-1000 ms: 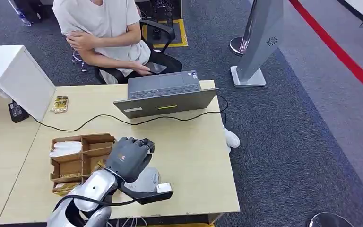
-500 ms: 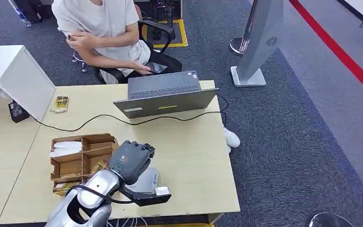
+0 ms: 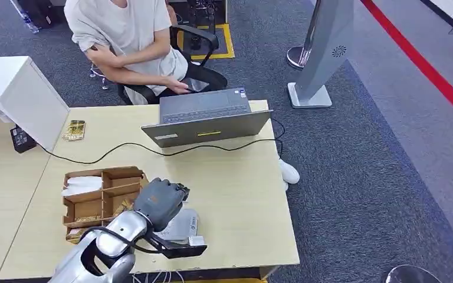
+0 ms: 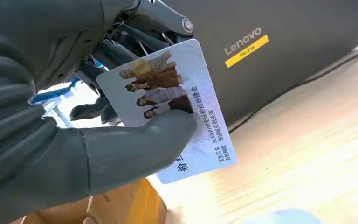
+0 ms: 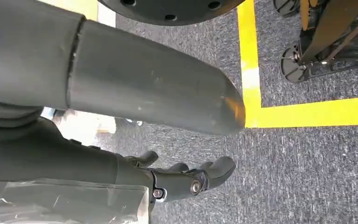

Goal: Pass the card to the sensor for recognition and then transmit it.

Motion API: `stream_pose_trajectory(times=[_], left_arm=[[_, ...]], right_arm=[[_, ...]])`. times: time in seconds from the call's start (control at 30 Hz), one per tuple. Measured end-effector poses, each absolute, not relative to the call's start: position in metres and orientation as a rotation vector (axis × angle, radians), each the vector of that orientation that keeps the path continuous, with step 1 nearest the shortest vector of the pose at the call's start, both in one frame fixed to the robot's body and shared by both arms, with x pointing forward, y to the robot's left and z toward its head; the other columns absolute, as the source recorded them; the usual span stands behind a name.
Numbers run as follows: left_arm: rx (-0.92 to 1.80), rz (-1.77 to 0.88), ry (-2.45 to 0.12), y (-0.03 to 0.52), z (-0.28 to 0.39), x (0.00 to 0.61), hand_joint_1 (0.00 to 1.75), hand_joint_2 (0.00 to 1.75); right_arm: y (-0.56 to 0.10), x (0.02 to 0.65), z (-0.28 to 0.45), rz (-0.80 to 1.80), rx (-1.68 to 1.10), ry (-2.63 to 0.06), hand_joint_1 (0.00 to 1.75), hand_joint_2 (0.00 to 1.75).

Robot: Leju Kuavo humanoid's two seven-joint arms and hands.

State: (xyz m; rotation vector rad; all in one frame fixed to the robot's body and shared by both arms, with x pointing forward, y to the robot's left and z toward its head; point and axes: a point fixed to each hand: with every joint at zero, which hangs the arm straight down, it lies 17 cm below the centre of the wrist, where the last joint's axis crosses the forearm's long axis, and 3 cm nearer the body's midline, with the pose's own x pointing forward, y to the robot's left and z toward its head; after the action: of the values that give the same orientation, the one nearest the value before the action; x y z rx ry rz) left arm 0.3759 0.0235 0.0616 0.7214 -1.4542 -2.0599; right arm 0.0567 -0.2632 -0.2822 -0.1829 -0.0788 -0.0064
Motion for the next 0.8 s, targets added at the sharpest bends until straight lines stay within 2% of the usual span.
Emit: stream_pose_trajectory(times=[0.3,0.8], left_arm=[[0.724,-2.108,-1.442,0.05,0.056,0.373,1.75,1.75],[0.689,-2.137,-1.435,0.05,0.055,0.37,1.75,1.75]], right_arm=[[-0.263,0.055,-0.282,-0.031,-0.18,-0.074,0.0,0.0],[-0.263,0.056,-0.282,-0.033,-0.182,-0.078,0.0,0.0]])
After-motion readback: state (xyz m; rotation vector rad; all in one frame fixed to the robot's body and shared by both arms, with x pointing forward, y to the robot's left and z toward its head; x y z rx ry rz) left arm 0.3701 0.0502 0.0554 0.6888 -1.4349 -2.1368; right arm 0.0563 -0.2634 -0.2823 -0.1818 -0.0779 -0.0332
